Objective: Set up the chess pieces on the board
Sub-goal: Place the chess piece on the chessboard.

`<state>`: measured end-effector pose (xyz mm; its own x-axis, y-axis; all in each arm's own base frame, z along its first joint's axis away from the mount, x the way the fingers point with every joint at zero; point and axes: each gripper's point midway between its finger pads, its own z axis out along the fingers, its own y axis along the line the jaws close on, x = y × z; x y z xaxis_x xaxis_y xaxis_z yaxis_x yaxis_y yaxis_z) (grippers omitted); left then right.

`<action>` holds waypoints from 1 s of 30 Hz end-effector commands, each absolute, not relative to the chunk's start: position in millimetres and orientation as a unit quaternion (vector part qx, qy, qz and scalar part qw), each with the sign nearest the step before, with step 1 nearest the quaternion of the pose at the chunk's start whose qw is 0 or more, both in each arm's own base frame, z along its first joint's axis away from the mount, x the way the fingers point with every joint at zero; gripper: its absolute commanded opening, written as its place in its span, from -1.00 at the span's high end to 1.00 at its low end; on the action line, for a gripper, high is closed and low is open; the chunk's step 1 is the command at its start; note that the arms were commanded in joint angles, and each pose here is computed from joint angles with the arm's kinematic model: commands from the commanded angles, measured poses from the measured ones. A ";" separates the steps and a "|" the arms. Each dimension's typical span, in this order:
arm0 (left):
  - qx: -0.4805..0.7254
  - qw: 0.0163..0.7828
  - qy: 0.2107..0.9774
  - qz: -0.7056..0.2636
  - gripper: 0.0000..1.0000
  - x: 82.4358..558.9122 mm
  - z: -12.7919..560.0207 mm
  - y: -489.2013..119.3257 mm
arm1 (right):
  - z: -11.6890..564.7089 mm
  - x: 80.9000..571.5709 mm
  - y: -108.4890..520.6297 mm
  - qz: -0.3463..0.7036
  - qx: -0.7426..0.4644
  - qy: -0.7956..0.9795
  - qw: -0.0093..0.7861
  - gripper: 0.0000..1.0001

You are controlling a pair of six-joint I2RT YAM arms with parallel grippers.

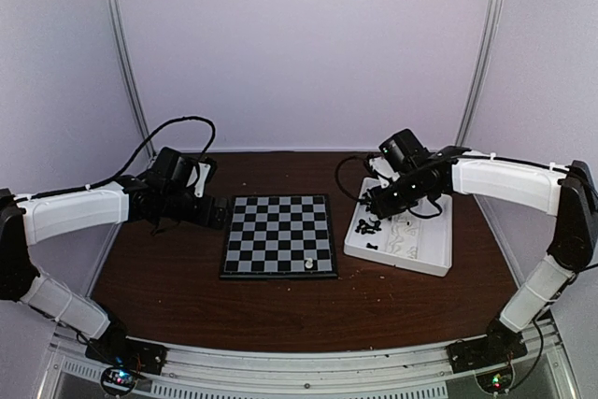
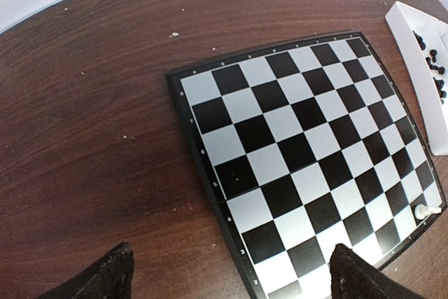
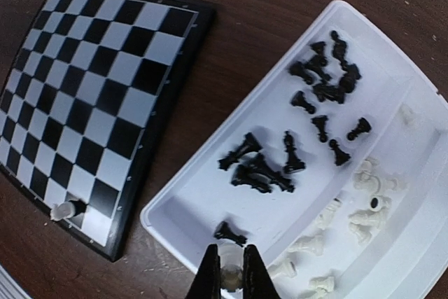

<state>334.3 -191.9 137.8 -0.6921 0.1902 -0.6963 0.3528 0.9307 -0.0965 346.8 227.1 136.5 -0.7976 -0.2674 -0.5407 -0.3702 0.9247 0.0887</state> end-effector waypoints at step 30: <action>0.139 0.387 0.904 -0.120 -0.95 335.4 150.1 -189.4 | 69.9 273.0 361.9 0.114 -0.398 0.873 0.257 1.00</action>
